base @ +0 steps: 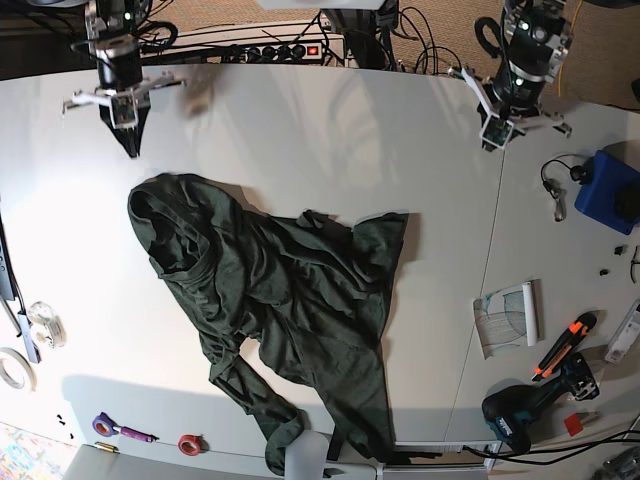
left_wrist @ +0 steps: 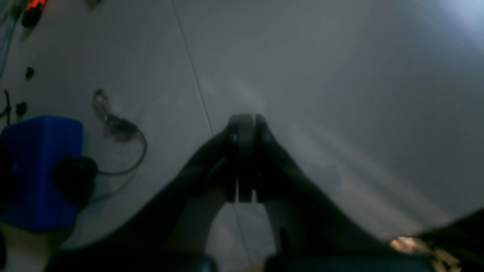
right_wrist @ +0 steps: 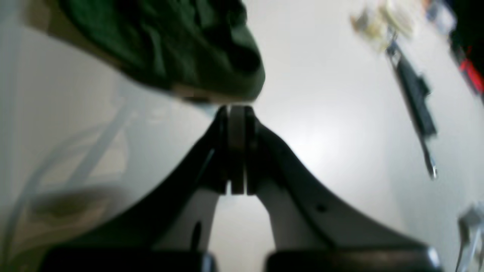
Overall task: Layout the t-shirt on the table in an organized manner, then fold the t-shirt properly
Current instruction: 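Move both grippers down toward the crumpled dark green shirt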
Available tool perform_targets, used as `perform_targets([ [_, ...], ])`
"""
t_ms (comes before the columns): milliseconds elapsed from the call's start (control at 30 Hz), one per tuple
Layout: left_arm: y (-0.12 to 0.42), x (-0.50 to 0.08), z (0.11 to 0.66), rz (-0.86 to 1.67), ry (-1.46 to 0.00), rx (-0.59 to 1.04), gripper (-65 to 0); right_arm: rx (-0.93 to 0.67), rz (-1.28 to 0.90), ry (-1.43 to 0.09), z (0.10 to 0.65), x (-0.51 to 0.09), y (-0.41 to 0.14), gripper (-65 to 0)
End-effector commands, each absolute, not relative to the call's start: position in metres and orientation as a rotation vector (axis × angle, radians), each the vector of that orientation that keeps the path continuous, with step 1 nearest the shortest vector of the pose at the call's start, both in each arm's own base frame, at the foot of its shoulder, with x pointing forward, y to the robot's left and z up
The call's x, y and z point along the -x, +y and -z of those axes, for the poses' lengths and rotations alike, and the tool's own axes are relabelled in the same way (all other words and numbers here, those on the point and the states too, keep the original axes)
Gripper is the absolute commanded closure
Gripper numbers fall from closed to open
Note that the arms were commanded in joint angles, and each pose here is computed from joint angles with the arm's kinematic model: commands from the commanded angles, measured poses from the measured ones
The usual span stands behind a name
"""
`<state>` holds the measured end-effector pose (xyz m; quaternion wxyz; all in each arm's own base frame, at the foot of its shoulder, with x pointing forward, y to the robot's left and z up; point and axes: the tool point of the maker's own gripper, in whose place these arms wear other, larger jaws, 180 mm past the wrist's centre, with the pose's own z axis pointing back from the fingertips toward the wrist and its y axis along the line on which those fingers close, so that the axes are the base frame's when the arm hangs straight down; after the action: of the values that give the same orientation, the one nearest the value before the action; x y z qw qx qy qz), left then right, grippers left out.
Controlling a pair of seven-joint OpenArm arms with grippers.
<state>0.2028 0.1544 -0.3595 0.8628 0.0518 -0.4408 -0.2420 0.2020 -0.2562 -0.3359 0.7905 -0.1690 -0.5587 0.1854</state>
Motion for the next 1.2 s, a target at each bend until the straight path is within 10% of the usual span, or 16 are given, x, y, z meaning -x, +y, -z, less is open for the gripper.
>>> perform_targets([
  [0,0.153,-0.211,0.349,0.506,-0.979,-0.108,-0.3,0.366,-0.392,-1.237,0.326,-0.209,-0.256,0.0],
  [200,0.148,-0.232,0.332,0.503,-1.079,-0.107,-0.3,0.243,-0.298,-1.275,0.325,-0.229,-0.239,-29.8],
  [367,0.148,-0.239,0.328,0.499,-1.093,-0.107,-2.5,0.198,-0.28,-1.313,0.323,-0.238,-0.223,-30.2],
  [567,0.146,-0.24,0.328,0.461,-1.094,-0.064,-25.4,0.136,-0.307,-1.29,0.331,-0.255,-0.19,-32.7],
  [1167,0.145,-0.238,0.332,0.448,-1.068,-0.047,-26.0,0.09,0.06,-1.363,0.313,-0.299,-0.166,-36.3],
])
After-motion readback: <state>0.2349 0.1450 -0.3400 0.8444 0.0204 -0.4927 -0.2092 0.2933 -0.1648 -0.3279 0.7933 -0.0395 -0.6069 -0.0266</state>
